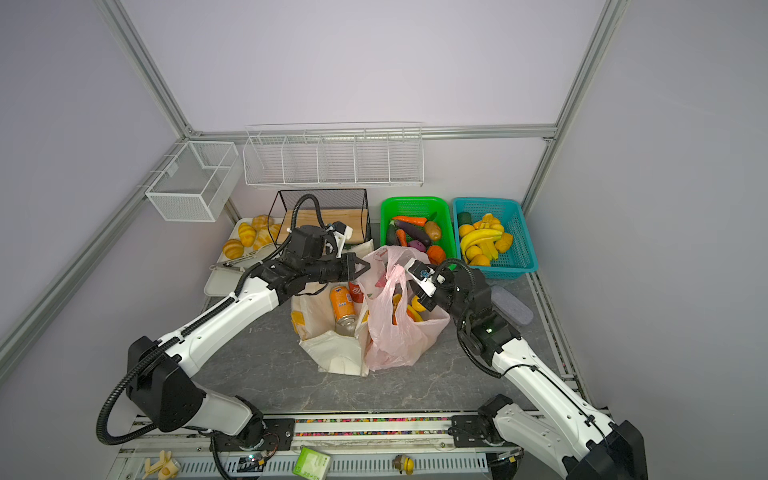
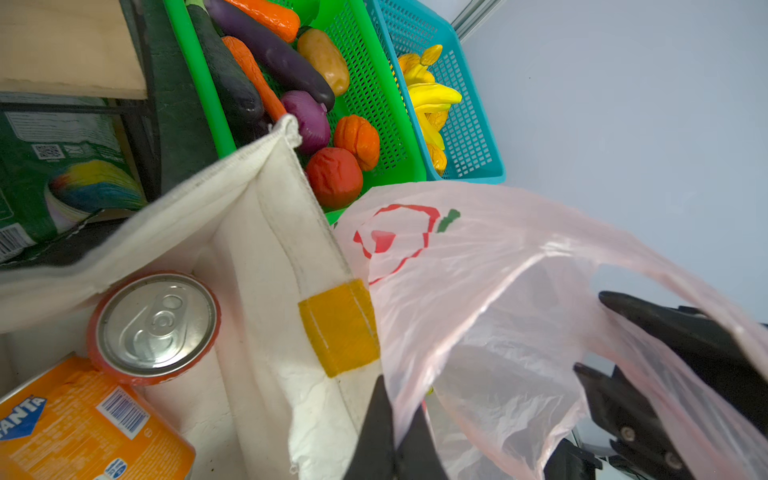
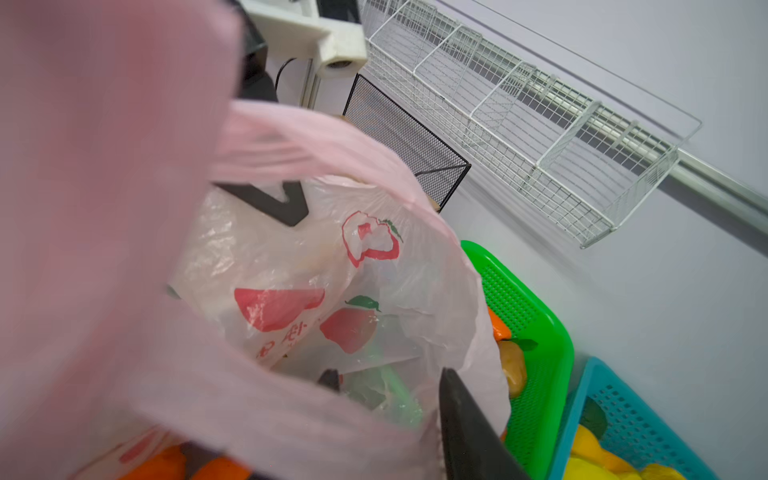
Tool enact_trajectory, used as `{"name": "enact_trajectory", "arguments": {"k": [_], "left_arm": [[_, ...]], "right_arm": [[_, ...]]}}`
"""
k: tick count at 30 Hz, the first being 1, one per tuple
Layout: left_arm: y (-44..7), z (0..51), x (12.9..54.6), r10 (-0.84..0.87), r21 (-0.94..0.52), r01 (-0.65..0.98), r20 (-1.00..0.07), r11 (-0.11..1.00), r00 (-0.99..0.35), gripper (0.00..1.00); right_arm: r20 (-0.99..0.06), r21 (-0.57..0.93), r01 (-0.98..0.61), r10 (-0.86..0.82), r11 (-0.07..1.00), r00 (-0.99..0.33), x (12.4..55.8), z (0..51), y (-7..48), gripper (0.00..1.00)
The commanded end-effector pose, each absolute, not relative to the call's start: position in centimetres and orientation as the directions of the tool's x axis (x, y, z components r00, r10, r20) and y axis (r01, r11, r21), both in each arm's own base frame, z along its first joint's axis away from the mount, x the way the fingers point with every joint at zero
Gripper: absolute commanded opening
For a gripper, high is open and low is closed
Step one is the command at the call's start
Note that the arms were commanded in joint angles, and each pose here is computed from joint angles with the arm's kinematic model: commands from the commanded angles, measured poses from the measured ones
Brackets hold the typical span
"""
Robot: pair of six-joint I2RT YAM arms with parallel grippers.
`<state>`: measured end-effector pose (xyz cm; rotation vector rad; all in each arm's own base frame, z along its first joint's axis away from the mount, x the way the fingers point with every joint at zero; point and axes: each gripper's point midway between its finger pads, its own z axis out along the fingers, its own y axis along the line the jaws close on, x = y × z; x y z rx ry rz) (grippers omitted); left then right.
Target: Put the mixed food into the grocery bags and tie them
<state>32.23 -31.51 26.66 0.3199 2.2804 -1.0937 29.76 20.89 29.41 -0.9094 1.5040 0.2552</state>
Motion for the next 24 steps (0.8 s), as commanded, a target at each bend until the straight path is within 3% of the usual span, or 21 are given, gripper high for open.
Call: {"name": "enact_trajectory", "arguments": {"k": [1, 6, 13, 17, 24], "left_arm": [[-30.9, 28.5, 32.3, -0.032, -0.596, 0.470, -0.640, 0.651, -0.767, 0.16], [-27.1, 30.3, 32.5, -0.057, -0.510, 0.456, -0.709, 0.729, -0.703, 0.45], [-13.2, 28.6, 31.5, -0.166, -0.351, 0.161, -0.736, 0.922, -0.656, 0.69], [-10.0, 24.0, 30.6, -0.174, -0.358, 0.069, -0.601, 0.931, -0.780, 0.71], [-12.9, 21.1, 31.2, -0.151, -0.464, 0.107, -0.485, 0.879, -0.861, 0.69]], "right_arm": [[-0.971, -0.174, -0.682, -0.239, 0.710, -0.001, 30.0, 30.0, 20.8, 0.33], [-0.979, 0.004, -0.601, -0.118, 0.799, -0.163, 30.7, 30.3, 18.3, 0.07], [-0.972, 0.072, -0.581, -0.072, 0.811, -0.222, 29.8, 30.5, 17.6, 0.06], [-0.975, 0.066, -0.585, -0.073, 0.808, -0.211, 29.7, 30.8, 17.6, 0.07], [-0.977, 0.052, -0.600, -0.084, 0.798, -0.196, 29.6, 31.3, 17.8, 0.06]]}}
